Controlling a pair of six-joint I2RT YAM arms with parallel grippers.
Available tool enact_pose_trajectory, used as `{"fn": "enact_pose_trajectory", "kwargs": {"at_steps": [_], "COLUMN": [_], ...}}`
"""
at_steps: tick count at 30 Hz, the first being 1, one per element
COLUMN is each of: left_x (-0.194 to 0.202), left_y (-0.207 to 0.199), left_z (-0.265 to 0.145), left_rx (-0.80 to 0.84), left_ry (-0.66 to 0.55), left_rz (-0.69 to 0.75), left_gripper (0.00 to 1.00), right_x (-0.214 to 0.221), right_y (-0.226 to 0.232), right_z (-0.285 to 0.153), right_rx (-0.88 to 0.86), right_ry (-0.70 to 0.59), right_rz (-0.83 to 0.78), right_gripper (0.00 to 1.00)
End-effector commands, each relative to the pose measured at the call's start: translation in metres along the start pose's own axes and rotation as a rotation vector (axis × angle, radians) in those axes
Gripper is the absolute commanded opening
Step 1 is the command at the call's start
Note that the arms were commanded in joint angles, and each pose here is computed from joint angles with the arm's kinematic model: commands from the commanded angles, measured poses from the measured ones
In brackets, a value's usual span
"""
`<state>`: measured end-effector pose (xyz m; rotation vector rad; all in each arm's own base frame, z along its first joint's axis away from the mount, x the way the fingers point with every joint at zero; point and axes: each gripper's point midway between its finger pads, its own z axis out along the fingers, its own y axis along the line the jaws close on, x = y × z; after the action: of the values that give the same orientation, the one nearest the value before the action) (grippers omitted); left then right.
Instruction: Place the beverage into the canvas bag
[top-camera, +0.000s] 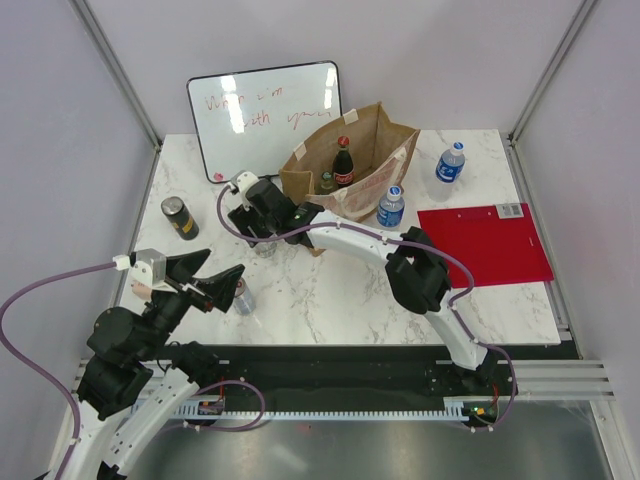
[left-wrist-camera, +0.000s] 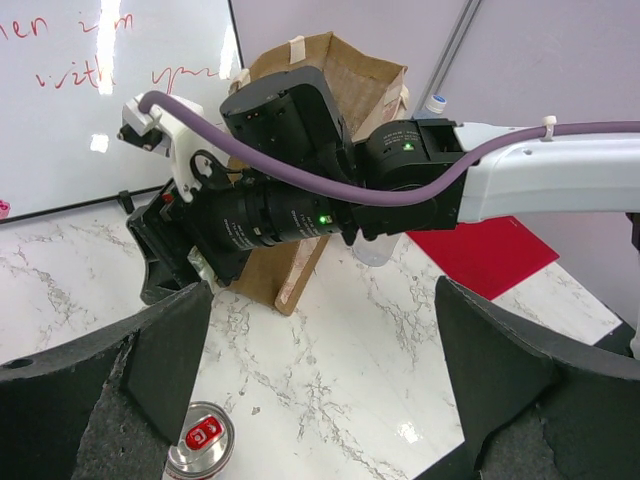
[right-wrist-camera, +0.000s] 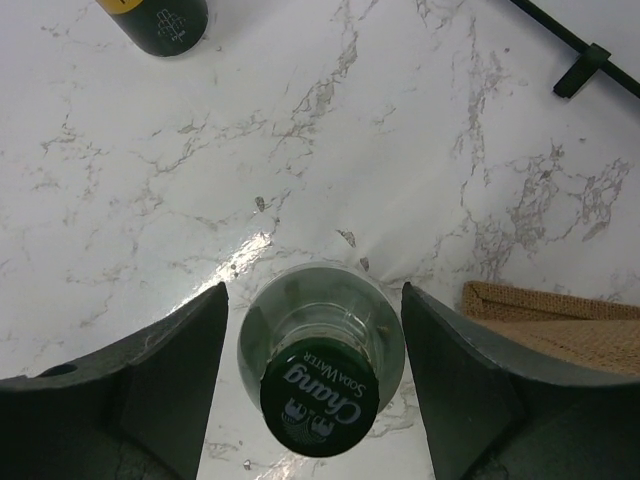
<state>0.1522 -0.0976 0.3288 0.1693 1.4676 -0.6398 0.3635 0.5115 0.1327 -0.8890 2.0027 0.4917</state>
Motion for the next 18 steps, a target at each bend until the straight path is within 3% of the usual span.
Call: {"fn": "enact_pose_trajectory", "kwargs": {"at_steps": [1,18], "left_x": [-0.006,-0.007], "left_y": [0.003,0.003], "left_z": [0.003,0.003], "left_rx": [-0.010,-0.012], "left_ry": [-0.028,-0.032], "left_rz": [0.035,0.034], "left_gripper": [0.99,0.99], "right_x": [0.016,0.029], "right_y": [0.007,0.009], "right_z": [0.003,0.009], "right_rx": [-0.015,-0.017], "right_ry": [0.030,0.056], "right_rz": [0.001,0.023], "right_gripper": [0.77,0.79]}}
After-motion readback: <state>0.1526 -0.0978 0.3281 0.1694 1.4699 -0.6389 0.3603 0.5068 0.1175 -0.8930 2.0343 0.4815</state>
